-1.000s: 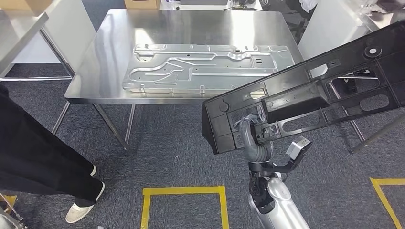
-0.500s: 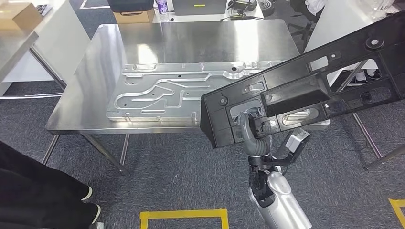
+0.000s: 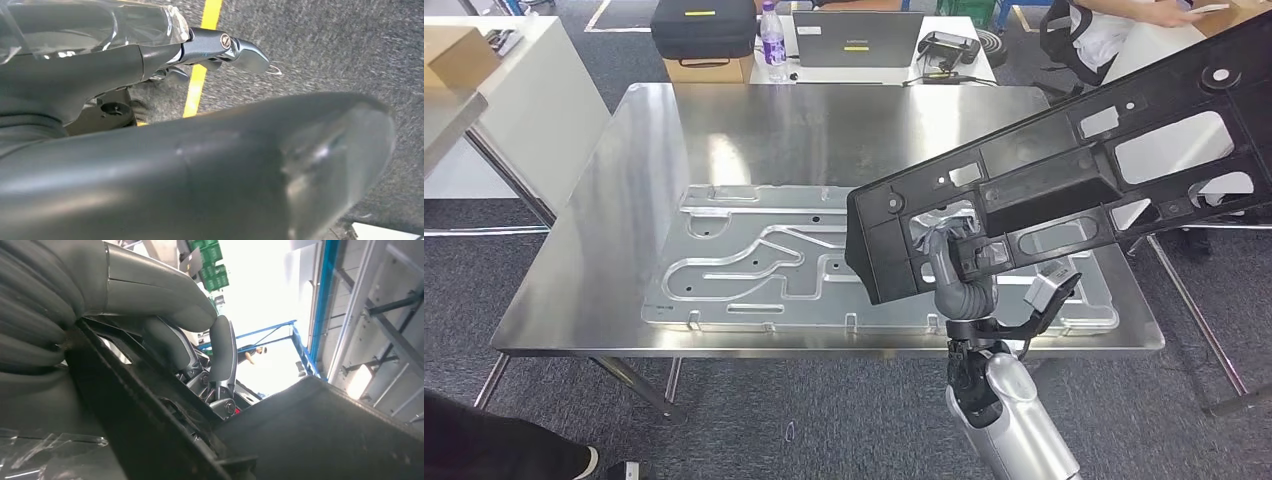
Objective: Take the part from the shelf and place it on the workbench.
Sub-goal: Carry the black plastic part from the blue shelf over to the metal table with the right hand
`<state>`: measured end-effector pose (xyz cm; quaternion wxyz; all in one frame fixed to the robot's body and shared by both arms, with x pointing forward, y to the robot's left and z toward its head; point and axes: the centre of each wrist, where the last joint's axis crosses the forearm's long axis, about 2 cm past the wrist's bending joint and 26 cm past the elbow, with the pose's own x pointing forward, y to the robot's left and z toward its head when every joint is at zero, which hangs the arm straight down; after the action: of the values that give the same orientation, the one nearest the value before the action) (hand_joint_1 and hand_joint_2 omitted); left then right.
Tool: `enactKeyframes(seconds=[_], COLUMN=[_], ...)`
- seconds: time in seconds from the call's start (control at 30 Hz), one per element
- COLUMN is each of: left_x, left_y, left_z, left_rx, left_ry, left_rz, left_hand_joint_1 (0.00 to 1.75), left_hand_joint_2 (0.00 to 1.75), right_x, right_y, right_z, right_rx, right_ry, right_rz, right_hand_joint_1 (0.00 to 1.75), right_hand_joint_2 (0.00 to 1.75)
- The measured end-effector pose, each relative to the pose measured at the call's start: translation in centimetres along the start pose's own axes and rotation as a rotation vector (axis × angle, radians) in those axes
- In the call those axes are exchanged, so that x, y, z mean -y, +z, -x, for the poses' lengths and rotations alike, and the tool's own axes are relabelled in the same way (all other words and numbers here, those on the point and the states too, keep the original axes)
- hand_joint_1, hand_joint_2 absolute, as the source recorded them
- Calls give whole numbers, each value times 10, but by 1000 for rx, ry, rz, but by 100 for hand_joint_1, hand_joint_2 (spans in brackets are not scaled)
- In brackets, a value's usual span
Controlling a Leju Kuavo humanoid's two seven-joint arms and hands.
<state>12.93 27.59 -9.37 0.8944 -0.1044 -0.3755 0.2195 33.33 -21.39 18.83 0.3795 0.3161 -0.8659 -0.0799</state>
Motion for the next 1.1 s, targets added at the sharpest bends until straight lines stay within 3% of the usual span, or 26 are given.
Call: enactKeyframes(seconds=[0.2, 0.4, 0.73, 0.87, 1.03, 1.1], left_x=[0, 4, -3, -2, -3, -4], left_y=[1, -5, -1, -1, -1, 0], left_z=[2, -8, -1, -3, -2, -1], left_rx=[6, 74, 186, 204, 177, 164], left_ry=[-5, -30, -103, -119, -145, -148], left_rz=[-11, -46, -145, -163, -197, -208], left_hand_joint_1=[0, 0, 0, 0, 0, 0], left_hand_joint_2=[0, 0, 0, 175, 175, 87], right_x=[11, 16, 33, 37, 48, 53], right_y=[-18, -57, -71, -72, -63, -55], right_z=[-5, -15, -10, -8, 1, 7], right_rx=[-53, -60, -131, -153, -199, -224], right_ry=[25, -3, -45, -81, -168, -193], right_rz=[-24, -59, -13, 15, 57, 76], right_hand_joint_1=[175, 175, 175, 0, 0, 0], right_hand_joint_2=[175, 175, 175, 0, 0, 0])
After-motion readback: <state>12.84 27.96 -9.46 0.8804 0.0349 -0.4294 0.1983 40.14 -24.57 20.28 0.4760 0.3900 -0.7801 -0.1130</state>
